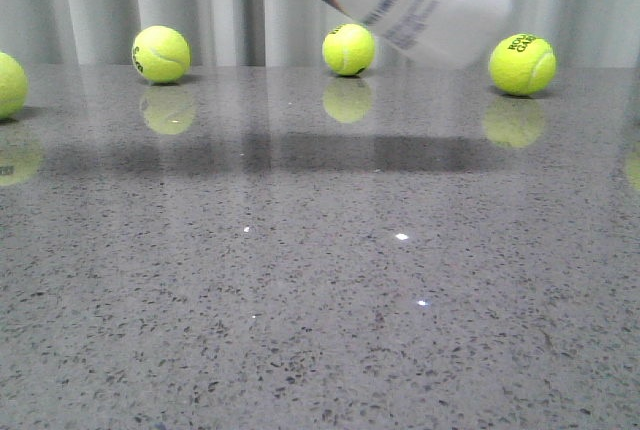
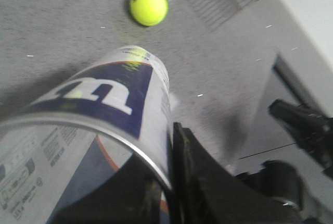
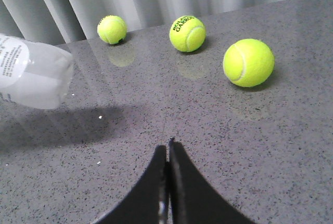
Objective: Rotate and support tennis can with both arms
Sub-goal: 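Lift the can with the left gripper and rotate it upright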
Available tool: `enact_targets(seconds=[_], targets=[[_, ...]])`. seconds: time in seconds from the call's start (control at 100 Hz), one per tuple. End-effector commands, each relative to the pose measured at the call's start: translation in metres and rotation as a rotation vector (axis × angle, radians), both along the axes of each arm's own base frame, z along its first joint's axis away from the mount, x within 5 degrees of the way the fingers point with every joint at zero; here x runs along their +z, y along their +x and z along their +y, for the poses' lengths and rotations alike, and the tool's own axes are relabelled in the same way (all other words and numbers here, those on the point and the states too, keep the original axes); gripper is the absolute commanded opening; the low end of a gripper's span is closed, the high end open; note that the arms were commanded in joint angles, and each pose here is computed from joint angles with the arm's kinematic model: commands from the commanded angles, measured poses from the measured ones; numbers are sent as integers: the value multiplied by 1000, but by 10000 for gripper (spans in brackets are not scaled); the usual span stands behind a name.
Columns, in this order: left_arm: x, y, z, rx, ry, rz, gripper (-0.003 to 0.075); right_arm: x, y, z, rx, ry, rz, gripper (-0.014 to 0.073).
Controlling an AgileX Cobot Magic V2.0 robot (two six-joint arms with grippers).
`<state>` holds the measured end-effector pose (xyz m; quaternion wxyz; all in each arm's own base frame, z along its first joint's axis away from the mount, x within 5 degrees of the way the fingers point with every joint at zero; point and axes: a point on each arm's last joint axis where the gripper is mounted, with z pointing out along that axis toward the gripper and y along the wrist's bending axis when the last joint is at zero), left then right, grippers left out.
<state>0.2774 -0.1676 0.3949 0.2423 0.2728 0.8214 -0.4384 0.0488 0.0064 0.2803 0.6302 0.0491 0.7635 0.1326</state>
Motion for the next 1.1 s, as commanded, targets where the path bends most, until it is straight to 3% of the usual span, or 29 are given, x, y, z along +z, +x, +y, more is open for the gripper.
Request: enact_targets(seconds=[0.0, 0.25, 0.41, 1.09], targets=[[36, -20, 5, 46, 12, -70, -21, 16, 0, 0, -6, -4, -104, -66], [55, -41, 1, 90, 296, -117, -21, 16, 0, 0, -6, -4, -104, -66], [65, -49, -6, 152, 402, -198, -21, 16, 0, 0, -6, -4, -104, -66], [38, -28, -27, 124, 504, -172, -20, 16, 0, 0, -6, -4, -104, -66]])
